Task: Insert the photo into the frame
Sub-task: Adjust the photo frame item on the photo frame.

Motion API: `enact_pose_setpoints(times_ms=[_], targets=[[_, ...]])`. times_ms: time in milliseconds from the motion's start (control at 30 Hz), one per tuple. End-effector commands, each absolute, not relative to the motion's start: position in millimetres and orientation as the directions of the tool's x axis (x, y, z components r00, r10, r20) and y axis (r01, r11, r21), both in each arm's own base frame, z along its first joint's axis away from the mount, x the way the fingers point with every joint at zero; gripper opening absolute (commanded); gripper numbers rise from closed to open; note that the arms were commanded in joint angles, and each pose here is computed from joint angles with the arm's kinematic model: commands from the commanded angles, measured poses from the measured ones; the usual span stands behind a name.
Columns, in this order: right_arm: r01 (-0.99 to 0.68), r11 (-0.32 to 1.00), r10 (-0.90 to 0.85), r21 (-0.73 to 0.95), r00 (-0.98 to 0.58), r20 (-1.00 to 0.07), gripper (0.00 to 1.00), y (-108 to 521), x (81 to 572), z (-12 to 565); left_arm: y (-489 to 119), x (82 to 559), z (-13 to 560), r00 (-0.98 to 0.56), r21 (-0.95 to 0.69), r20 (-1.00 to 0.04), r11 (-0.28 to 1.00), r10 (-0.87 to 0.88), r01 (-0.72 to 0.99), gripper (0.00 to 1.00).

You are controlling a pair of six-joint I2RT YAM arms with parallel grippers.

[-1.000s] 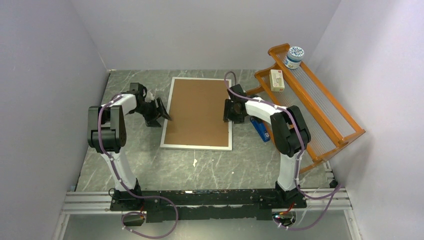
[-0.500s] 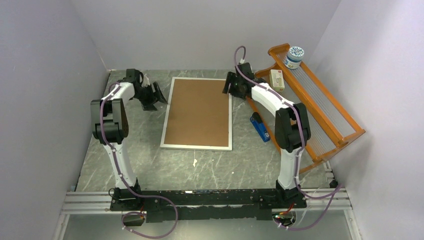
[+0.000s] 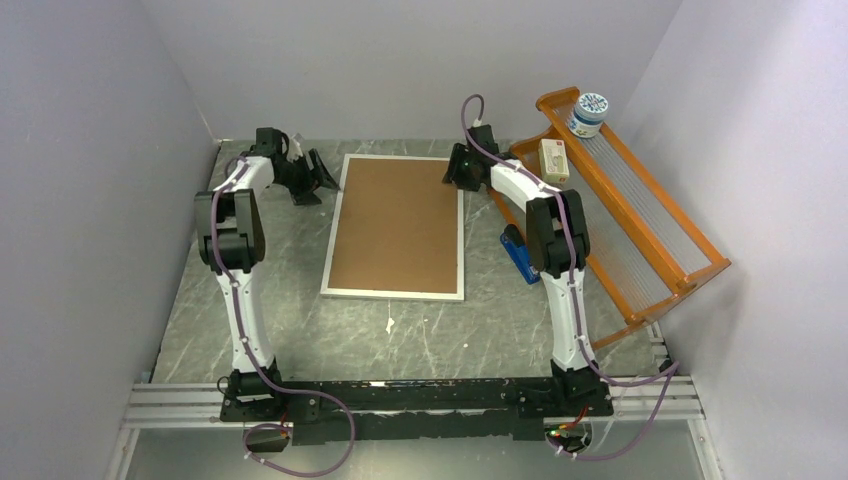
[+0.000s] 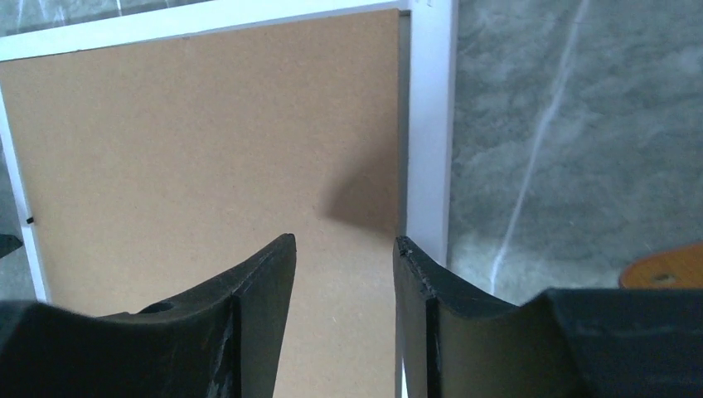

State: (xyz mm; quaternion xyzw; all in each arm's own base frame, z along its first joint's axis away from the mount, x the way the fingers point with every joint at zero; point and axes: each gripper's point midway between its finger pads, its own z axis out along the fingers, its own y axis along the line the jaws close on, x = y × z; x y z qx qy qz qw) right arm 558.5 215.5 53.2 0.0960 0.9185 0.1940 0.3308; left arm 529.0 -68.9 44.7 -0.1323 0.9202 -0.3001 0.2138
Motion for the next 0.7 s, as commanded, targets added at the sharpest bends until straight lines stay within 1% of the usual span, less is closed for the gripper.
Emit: enact_pose_setpoints(times_ms=[0, 200, 400, 567, 667], targets=[[-0.026, 0.892, 0.293, 0.451, -0.727, -0.621, 0.49, 229.6, 578.1, 80.3, -73.9, 534.5, 31.4, -0.881, -0.631, -0.285, 0.766, -0.377, -0.123, 0.76], [0.000, 0.901, 0.284, 0.434, -0.755, -0.590, 0.49, 227.3, 575.5, 60.2, -76.0, 533.1, 16.2, -0.897, -0.637, -0.249, 0.759, -0.364, -0.131, 0.75], [-0.041, 0.871, 0.281, 0.489, -0.775, -0.566, 0.49, 238.8, 569.3, 56.2, -83.8, 530.0, 8.0, -0.912, -0.673, -0.207, 0.729, -0.353, -0.129, 0.73], [-0.140, 0.742, 0.288, 0.655, -0.816, -0.501, 0.47, 274.1, 553.9, 63.0, -92.8, 528.8, 5.6, -0.922, -0.718, -0.174, 0.685, -0.346, -0.122, 0.68], [-0.185, 0.685, 0.285, 0.705, -0.822, -0.493, 0.47, 287.1, 547.5, 71.5, -95.1, 527.7, 3.5, -0.925, -0.729, -0.162, 0.674, -0.343, -0.122, 0.67]])
